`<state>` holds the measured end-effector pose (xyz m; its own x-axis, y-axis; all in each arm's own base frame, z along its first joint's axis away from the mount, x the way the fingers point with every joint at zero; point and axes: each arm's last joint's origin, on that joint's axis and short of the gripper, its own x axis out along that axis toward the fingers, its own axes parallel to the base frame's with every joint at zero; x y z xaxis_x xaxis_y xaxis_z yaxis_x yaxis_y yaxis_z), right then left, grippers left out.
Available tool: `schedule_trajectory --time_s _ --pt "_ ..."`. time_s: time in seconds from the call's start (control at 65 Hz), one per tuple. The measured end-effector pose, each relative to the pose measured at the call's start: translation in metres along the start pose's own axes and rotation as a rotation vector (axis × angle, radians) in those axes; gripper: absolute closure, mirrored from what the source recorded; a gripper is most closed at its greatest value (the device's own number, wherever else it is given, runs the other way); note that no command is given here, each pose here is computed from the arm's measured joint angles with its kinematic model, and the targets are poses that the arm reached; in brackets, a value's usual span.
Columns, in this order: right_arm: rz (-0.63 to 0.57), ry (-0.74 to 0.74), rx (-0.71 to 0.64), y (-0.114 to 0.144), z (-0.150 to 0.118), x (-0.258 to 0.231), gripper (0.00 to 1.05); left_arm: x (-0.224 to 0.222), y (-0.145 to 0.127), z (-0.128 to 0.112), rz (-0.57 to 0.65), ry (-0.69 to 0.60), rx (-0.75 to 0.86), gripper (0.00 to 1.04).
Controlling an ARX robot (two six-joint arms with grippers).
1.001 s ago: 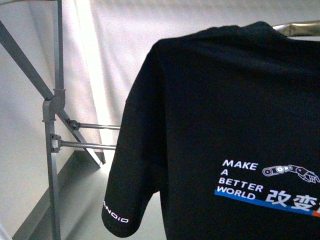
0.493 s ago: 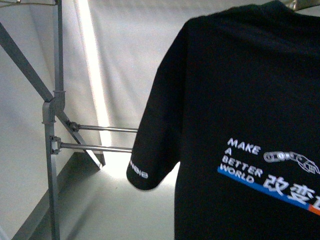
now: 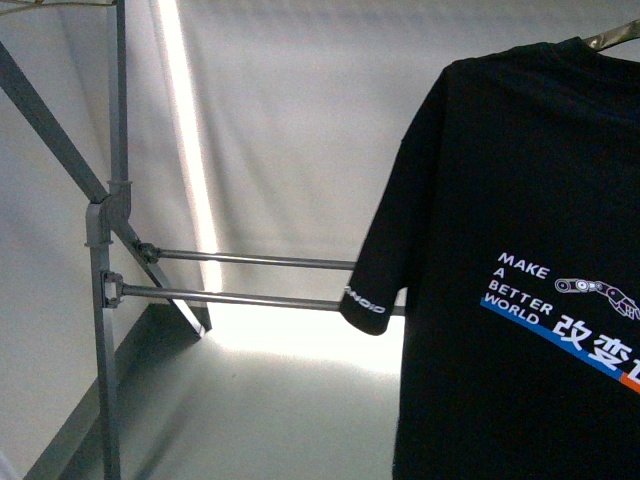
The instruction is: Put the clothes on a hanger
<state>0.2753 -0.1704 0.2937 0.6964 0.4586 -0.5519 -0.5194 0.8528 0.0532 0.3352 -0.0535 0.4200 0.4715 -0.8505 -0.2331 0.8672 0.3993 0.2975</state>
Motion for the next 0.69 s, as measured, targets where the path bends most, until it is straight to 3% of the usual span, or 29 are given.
schedule_trajectory --time_s 0.308,0.385,0.693 --pt "-0.099 -0.193 0.2 -0.005 0.012 -0.006 1.01 0.0 0.0 0.0 0.0 0.0 0.001 0.07" --pt "-0.112 -0.245 0.31 -0.009 0.017 -0.007 1.01 0.0 0.0 0.0 0.001 0.001 0.001 0.07" --pt "-0.13 -0.309 0.554 -0.018 0.02 0.006 1.01 0.0 0.0 0.0 0.0 0.0 0.001 0.07"
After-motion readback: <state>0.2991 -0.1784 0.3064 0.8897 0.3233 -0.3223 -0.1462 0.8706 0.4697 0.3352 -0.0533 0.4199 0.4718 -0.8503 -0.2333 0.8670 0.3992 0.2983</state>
